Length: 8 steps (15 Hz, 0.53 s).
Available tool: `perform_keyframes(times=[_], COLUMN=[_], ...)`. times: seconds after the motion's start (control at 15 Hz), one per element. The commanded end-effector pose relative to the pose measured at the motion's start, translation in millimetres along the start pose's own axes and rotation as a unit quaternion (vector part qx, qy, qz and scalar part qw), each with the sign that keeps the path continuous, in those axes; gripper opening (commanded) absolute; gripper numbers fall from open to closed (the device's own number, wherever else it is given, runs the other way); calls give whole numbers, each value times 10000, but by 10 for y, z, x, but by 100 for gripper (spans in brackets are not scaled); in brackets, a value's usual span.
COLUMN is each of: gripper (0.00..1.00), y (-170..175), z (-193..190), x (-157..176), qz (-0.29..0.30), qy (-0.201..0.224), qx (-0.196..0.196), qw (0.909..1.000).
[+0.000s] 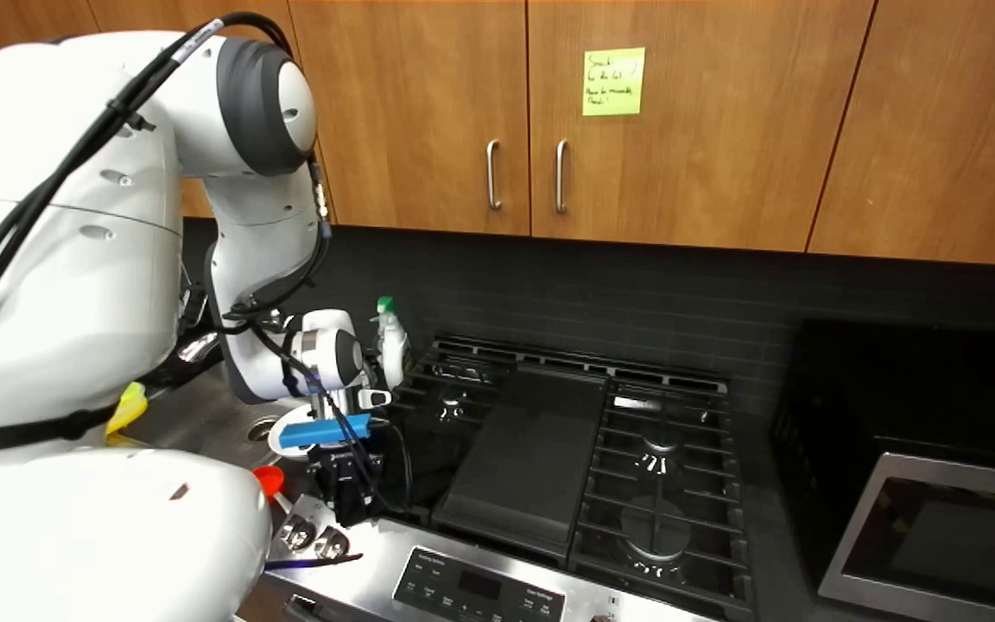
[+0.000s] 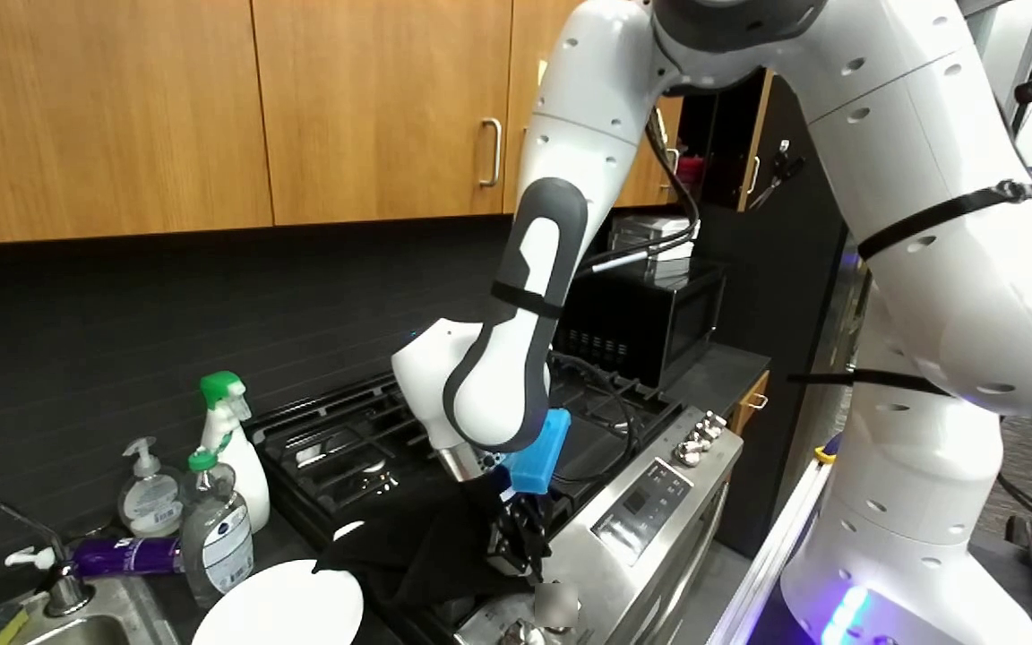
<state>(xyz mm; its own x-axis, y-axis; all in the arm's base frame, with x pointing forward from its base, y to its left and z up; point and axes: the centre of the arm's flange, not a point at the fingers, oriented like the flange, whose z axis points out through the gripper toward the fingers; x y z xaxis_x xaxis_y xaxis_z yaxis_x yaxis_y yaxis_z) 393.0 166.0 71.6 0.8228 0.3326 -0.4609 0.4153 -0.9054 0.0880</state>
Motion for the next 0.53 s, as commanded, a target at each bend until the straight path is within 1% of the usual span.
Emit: perform_keyframes(times=[0.0, 0.13, 0.27, 0.33, 0.4, 0.47], gripper=[12, 2, 0, 3, 1, 2], y=[-36, -29, 6, 17, 25, 24], z=[41, -21, -86, -121, -161, -208], x=[35, 0, -35, -55, -87, -124], qz=[-31, -26, 16, 40, 88, 178], qy=[93, 100, 87, 54, 46, 23], qx=[-143, -197, -220, -212, -231, -267], qw=[9998, 9998, 9997, 9998, 9997, 9995])
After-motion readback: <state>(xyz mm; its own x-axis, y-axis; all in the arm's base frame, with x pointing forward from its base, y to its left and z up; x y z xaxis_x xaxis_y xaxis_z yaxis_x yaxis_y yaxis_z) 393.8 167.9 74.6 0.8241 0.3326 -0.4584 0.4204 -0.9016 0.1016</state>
